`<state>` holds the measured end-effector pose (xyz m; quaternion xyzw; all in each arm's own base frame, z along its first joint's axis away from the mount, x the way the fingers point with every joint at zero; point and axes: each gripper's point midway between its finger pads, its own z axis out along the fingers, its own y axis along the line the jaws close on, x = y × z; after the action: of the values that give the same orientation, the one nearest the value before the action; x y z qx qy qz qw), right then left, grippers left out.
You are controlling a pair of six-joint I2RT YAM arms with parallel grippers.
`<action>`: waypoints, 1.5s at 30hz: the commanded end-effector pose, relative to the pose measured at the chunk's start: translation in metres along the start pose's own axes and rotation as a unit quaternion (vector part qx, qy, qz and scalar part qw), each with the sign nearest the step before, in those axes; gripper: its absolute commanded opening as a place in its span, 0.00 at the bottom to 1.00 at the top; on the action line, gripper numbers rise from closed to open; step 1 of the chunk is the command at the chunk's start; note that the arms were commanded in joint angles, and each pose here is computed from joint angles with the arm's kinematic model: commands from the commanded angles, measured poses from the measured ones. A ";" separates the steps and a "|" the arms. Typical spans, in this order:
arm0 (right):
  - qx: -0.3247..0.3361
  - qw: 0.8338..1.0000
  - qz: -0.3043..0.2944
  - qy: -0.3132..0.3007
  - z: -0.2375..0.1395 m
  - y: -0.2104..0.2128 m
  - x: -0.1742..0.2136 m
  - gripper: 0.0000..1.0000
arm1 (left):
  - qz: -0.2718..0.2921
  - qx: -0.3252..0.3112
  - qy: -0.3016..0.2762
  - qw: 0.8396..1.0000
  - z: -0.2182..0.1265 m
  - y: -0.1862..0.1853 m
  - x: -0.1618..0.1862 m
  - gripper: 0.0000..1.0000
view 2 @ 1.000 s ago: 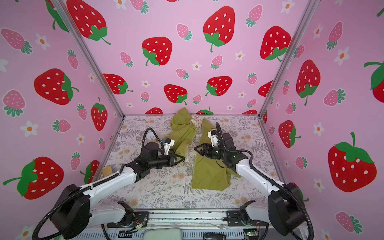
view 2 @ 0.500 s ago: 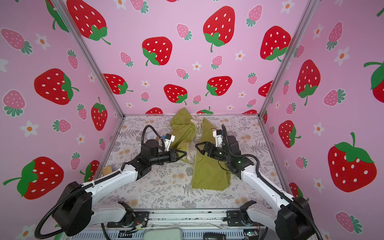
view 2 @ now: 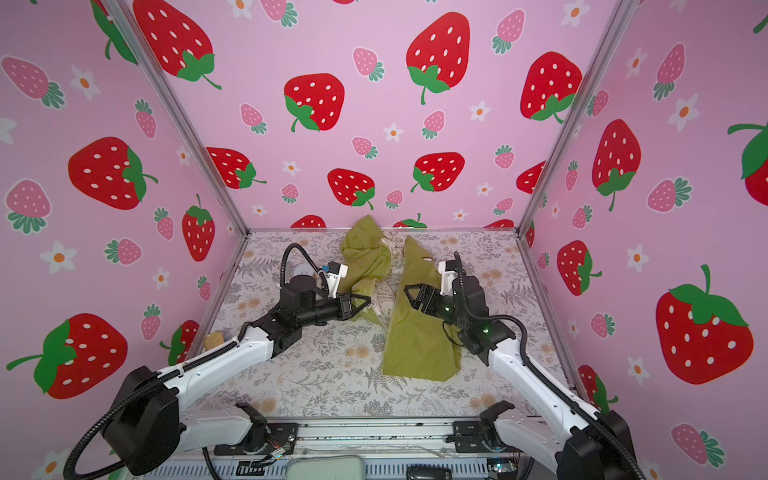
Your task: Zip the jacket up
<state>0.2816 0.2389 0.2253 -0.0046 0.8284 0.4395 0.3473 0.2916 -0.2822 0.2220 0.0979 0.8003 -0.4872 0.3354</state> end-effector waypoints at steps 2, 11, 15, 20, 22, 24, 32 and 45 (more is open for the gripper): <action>-0.079 0.996 0.030 0.036 0.013 0.020 0.012 0.74 | 0.047 -0.009 0.005 0.999 -0.004 -0.015 -0.019 0.00; -0.158 0.978 0.126 0.042 0.024 0.033 0.032 0.61 | 0.052 0.100 -0.002 0.994 0.006 -0.044 -0.022 0.00; -0.183 0.966 0.174 0.051 0.030 0.044 0.038 0.56 | 0.058 0.132 -0.005 0.990 0.009 -0.054 -0.024 0.00; -0.213 0.951 0.218 0.058 0.033 0.058 0.039 0.50 | 0.067 0.142 -0.015 0.988 0.007 -0.058 -0.027 0.00; -0.216 0.947 0.232 0.057 0.034 0.059 0.038 0.49 | 0.067 0.142 -0.018 0.987 0.006 -0.059 -0.028 0.00; -0.215 0.944 0.245 0.058 0.036 0.058 0.038 0.48 | 0.068 0.145 -0.020 0.987 0.005 -0.060 -0.028 0.00; -0.241 0.922 0.297 0.066 0.039 0.061 0.039 0.40 | 0.067 0.154 -0.019 0.986 0.005 -0.061 -0.026 0.00; -0.246 0.912 0.318 0.079 0.043 0.063 0.049 0.56 | 0.065 0.151 -0.015 0.986 0.007 -0.058 -0.024 0.00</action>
<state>0.2509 0.3243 0.2172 0.1353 0.6949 0.6972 0.1131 0.2888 -0.3123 0.2639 0.1778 0.7223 -0.5692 0.3503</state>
